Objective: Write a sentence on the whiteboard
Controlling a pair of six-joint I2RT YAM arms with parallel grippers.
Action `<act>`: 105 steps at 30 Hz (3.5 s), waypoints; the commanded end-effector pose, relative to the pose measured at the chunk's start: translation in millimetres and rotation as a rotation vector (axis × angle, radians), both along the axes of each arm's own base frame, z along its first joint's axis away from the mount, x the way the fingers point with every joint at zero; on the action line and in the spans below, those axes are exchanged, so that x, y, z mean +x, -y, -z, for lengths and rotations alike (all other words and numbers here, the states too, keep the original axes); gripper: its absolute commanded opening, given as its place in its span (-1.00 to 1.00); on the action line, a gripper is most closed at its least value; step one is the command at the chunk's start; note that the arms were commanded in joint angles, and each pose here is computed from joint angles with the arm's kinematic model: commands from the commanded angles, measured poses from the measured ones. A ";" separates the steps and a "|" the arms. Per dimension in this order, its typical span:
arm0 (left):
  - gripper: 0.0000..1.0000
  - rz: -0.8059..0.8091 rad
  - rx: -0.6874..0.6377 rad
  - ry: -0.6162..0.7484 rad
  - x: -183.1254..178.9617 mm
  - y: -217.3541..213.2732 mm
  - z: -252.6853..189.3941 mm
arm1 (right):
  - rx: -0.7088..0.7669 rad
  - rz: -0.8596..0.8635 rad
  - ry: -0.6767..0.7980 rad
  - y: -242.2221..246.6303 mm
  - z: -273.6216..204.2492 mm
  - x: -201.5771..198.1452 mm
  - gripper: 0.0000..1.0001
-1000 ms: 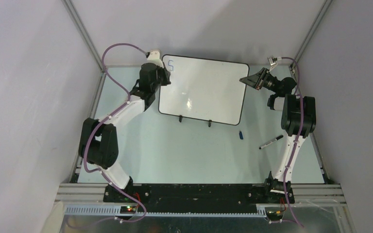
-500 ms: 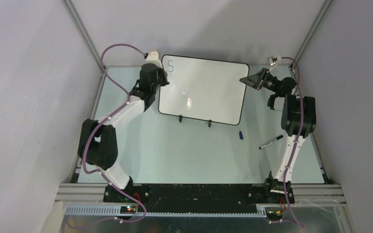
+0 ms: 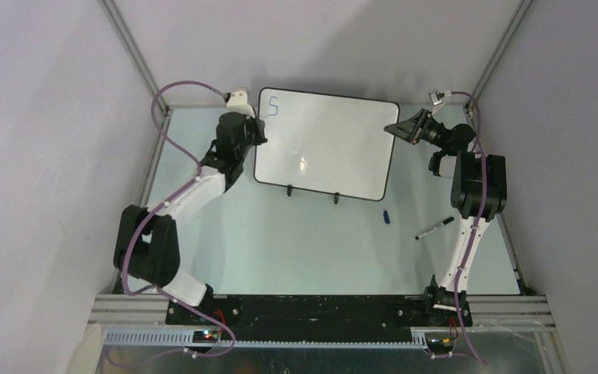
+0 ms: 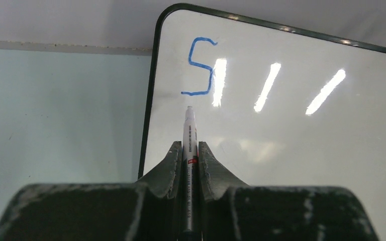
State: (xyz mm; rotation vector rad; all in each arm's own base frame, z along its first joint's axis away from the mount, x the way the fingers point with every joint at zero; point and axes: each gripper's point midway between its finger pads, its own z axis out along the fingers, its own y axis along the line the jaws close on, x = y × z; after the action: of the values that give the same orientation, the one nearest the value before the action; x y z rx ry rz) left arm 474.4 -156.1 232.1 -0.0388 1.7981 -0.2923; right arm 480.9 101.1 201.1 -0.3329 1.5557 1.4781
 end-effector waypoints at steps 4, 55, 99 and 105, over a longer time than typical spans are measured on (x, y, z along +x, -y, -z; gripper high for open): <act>-1.00 0.057 -0.111 0.204 -15.2 11.5 -62.1 | -0.033 -0.038 0.098 -6.7 -25.8 -13.8 -1.00; -1.00 0.139 -0.062 0.068 29.4 52.9 -35.8 | -0.031 -0.043 0.095 -8.8 -26.2 -14.5 -1.00; -1.00 0.125 -0.123 0.223 11.8 43.2 -72.5 | -0.034 -0.044 0.097 -7.7 -26.8 -15.1 -1.00; -1.00 0.122 -0.110 0.206 22.5 46.6 -72.4 | -0.034 -0.044 0.098 -7.7 -27.2 -15.0 -1.00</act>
State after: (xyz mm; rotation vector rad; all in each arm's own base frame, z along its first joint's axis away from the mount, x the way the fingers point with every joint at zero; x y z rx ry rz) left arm 489.2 -196.2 267.6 0.0151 1.6602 -0.4425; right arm 480.9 101.1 201.3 -0.3330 1.5556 1.4782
